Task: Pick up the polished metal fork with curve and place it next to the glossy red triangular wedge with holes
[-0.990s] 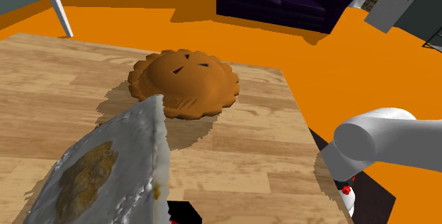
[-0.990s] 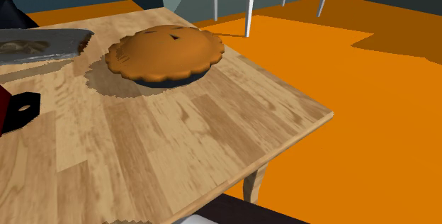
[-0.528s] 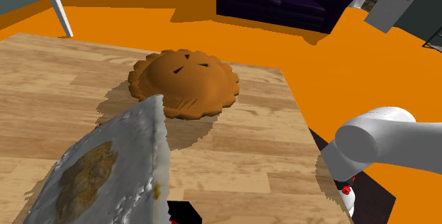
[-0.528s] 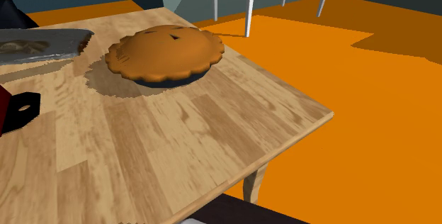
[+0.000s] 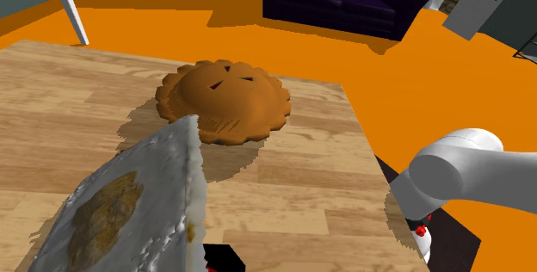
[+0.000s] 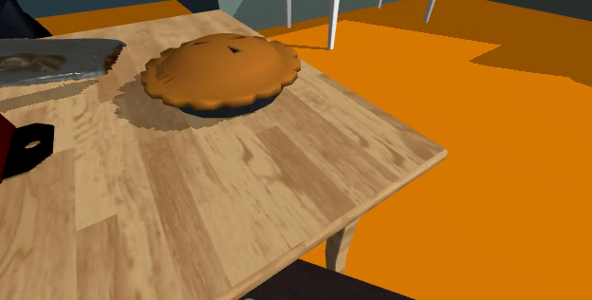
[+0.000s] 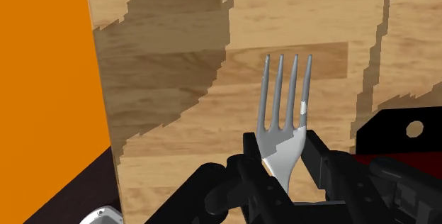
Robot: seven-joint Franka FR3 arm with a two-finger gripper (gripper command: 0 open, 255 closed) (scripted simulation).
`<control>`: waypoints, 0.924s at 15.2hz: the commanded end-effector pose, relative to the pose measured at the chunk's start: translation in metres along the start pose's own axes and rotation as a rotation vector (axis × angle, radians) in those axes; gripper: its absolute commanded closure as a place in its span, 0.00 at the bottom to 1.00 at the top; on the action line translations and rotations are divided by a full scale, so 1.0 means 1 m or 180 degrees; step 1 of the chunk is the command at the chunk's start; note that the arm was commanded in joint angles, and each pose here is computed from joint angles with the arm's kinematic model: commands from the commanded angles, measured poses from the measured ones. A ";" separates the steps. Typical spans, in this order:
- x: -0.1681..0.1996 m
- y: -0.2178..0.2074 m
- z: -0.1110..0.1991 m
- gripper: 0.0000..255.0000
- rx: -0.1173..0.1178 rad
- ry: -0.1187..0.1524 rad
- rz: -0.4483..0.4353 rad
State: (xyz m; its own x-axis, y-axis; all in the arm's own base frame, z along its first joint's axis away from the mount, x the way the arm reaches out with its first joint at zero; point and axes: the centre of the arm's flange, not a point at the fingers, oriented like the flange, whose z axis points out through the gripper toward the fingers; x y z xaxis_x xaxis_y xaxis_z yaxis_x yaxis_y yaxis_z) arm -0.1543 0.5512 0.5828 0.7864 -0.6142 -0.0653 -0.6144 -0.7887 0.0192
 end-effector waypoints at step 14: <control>0.007 -0.001 0.080 1.00 0.0001 -0.0001 0.0000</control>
State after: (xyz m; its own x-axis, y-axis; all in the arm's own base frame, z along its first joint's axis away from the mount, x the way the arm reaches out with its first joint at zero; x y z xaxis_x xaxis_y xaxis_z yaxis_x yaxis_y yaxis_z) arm -0.1531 0.5487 0.5079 0.7864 -0.6142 -0.0653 -0.6144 -0.7887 0.0191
